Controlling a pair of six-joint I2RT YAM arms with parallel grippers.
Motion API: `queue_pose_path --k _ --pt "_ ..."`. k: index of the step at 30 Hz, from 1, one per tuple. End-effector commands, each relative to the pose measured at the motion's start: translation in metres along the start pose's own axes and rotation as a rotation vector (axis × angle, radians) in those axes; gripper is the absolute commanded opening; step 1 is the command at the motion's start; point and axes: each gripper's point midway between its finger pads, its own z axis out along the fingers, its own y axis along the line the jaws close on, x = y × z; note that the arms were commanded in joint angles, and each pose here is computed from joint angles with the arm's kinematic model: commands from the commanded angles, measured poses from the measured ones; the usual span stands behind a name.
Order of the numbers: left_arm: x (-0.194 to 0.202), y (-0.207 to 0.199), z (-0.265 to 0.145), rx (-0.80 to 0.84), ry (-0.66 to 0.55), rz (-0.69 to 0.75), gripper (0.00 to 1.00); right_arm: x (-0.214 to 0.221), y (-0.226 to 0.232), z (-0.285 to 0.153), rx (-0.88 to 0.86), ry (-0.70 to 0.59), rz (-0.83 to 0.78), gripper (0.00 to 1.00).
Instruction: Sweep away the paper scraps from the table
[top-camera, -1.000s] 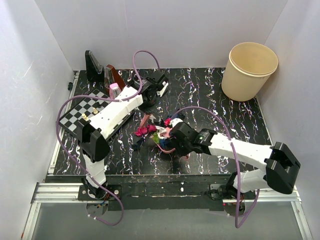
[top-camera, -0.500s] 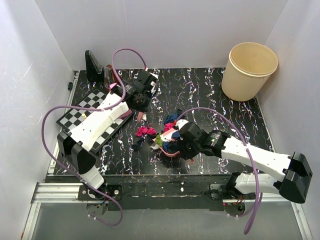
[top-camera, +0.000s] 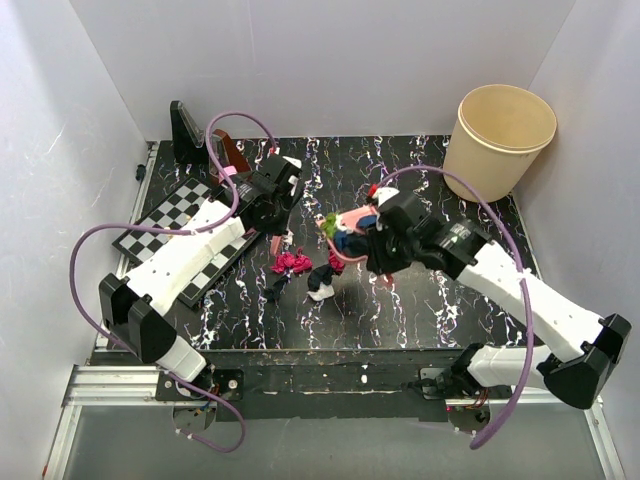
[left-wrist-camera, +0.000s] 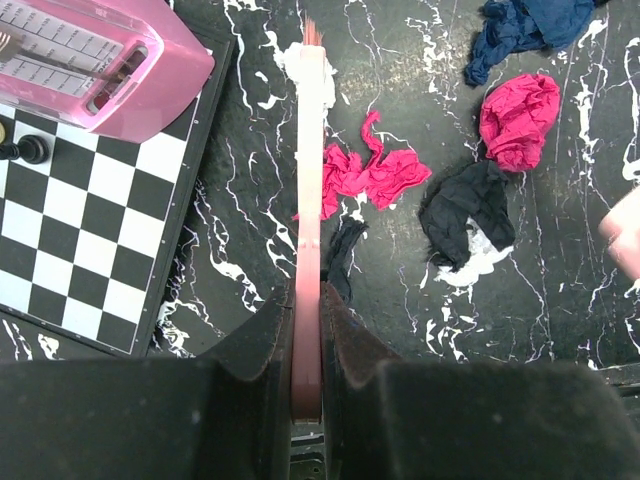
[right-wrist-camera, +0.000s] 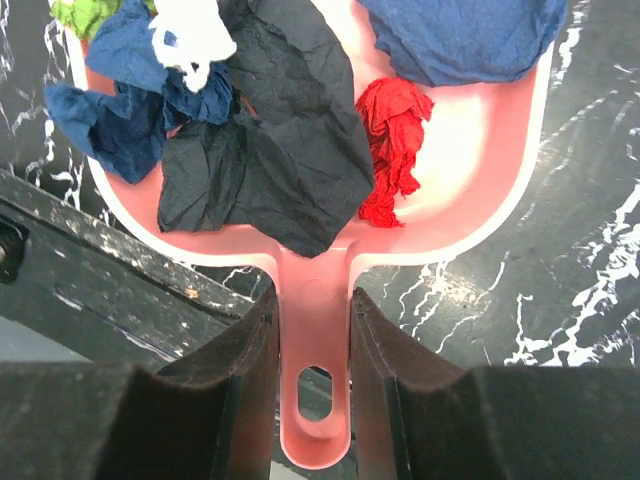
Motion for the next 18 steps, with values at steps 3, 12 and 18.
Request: queue_pose_path --k 3,12,18 --pt "-0.01 -0.004 -0.018 0.062 -0.077 -0.046 0.0 -0.056 -0.04 -0.028 0.053 -0.067 0.167 0.01" --pt "-0.006 -0.014 -0.016 0.118 -0.057 -0.02 0.0 -0.128 -0.125 -0.052 0.181 -0.138 0.373 0.01" --pt "0.0 -0.018 -0.009 0.128 -0.032 -0.011 0.0 -0.175 -0.167 -0.056 0.166 -0.179 0.47 0.01"
